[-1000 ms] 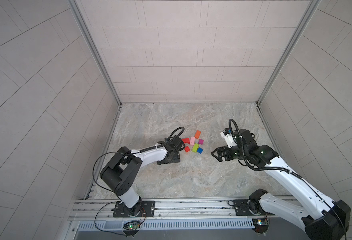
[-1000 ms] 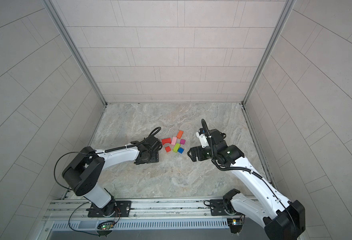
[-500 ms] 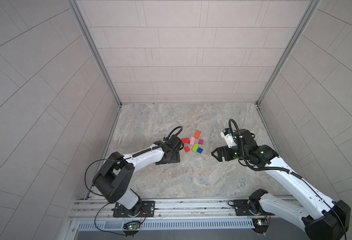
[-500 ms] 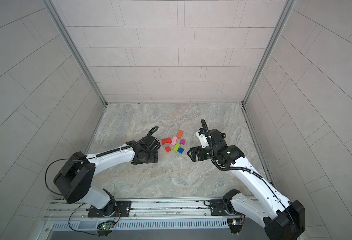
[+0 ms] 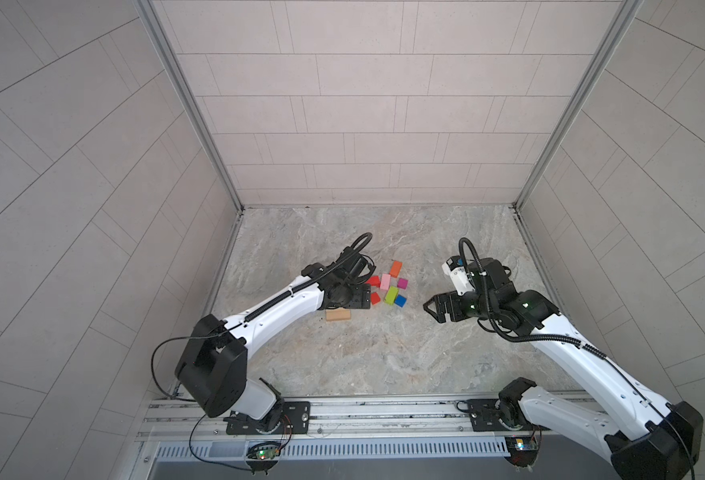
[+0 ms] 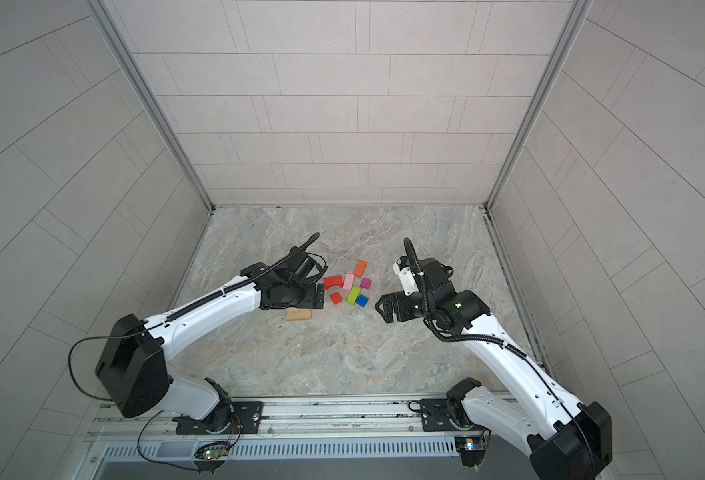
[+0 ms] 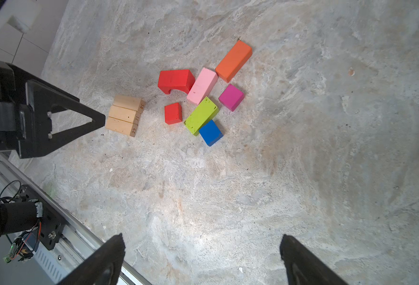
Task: Build the wood block tower
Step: 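Raise the left gripper and move it to the orange block in the pile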
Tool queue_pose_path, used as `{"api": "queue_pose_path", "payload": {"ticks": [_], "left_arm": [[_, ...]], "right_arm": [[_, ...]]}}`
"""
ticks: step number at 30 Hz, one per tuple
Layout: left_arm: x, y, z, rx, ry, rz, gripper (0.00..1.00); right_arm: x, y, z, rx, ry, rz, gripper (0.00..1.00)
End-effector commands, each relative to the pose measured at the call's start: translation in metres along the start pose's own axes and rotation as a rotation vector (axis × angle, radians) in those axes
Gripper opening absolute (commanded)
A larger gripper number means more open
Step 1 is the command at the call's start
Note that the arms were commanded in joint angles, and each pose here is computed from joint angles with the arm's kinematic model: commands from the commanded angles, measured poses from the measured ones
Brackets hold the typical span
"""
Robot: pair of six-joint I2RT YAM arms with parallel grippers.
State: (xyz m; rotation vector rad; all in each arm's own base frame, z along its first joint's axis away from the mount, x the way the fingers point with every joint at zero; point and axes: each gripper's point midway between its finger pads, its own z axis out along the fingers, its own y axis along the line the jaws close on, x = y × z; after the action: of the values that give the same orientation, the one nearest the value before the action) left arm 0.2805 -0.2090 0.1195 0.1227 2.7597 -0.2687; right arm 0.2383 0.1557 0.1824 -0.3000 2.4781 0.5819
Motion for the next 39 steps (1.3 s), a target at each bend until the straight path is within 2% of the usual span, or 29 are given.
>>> {"api": "queue_pose_path", "payload": {"ticks": [1, 10, 15, 18, 27, 39], "left_arm": [[-0.007, -0.017, 0.004, 0.048, 0.026, 0.082, 0.92], [-0.041, -0.043, 0.009, 0.096, -0.022, 0.152, 0.87], [-0.057, -0.065, 0.026, 0.139, 0.002, 0.202, 0.86], [-0.062, -0.072, 0.04, 0.122, 0.054, 0.258, 0.84], [-0.107, -0.093, 0.059, 0.103, -0.009, 0.302, 0.8], [-0.129, -0.104, 0.1, 0.065, 0.0, 0.323, 0.75]], "right_arm": [[-0.004, -0.003, -0.005, 0.022, -0.029, 0.005, 0.99], [-0.005, -0.004, -0.006, 0.024, -0.051, 0.02, 0.99], [-0.006, -0.004, -0.01, 0.028, -0.054, 0.018, 0.99], [-0.007, -0.002, -0.013, 0.026, -0.05, 0.014, 0.99], [-0.004, -0.002, -0.02, 0.026, -0.054, 0.019, 0.99], [0.005, 0.004, -0.017, -0.026, -0.056, 0.067, 0.99]]}}
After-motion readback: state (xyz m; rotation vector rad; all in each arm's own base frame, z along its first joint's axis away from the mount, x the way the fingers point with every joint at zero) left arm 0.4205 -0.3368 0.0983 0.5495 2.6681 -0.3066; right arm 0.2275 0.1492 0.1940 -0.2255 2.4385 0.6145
